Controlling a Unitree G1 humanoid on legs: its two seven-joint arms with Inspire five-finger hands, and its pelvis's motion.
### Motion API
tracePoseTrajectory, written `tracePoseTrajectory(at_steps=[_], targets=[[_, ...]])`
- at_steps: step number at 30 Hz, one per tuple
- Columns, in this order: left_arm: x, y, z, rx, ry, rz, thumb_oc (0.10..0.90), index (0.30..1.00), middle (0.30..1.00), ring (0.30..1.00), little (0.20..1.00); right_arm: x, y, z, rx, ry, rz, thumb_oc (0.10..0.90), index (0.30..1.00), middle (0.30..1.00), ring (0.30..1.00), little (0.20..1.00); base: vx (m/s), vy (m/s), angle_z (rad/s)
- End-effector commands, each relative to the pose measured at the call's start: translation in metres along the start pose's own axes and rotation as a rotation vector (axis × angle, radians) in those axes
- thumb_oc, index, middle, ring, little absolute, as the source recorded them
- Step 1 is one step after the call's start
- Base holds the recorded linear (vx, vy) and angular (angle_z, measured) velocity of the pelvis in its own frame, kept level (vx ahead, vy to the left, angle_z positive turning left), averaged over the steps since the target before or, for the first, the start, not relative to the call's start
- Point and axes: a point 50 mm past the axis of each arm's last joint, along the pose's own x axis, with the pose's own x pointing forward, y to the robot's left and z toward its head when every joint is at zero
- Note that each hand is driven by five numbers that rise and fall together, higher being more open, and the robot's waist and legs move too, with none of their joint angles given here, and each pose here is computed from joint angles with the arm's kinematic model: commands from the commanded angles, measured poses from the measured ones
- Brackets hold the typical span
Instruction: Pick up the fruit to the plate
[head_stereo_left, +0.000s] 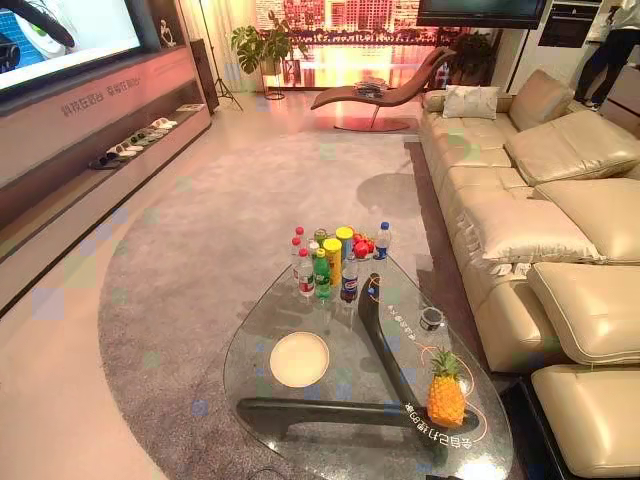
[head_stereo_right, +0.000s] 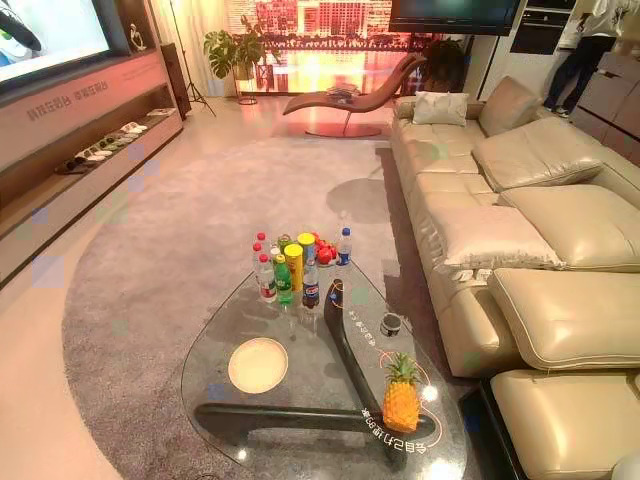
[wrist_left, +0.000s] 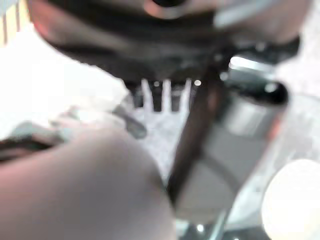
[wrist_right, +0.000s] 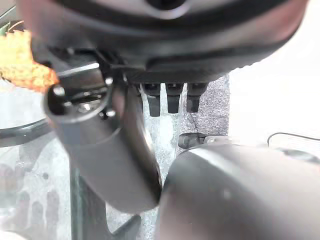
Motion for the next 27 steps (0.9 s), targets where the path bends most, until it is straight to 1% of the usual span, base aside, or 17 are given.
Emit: tracePoseTrajectory(at_steps=[1, 22, 27], targets=[[0.0034, -0.0204, 0.0096, 0.024, 0.008, -0.063, 0.8, 0.9, 0.9, 0.9, 0.9, 0.0, -0.0006, -0.0185, -0.07, 0.124, -0.009, 0.8, 0.9, 0.9, 0.9, 0.9, 0.19, 0.088, -0.36], [0.0035, -0.0185, 0.012, -0.004, -0.002, -0.048, 0.8, 0.9, 0.9, 0.9, 0.9, -0.0005, -0.0024, -0.0243, -0.079, 0.141, -0.013, 0.8, 0.9, 0.9, 0.9, 0.9, 0.0, 0.0, 0.0], [0.0037, -0.0198, 0.0104, -0.006, 0.001, -0.034, 0.8, 0.9, 0.9, 0.9, 0.9, -0.0004, -0.0041, -0.0244, -0.087, 0.132, -0.046, 0.8, 0.9, 0.9, 0.9, 0.9, 0.0, 0.0, 0.0]])
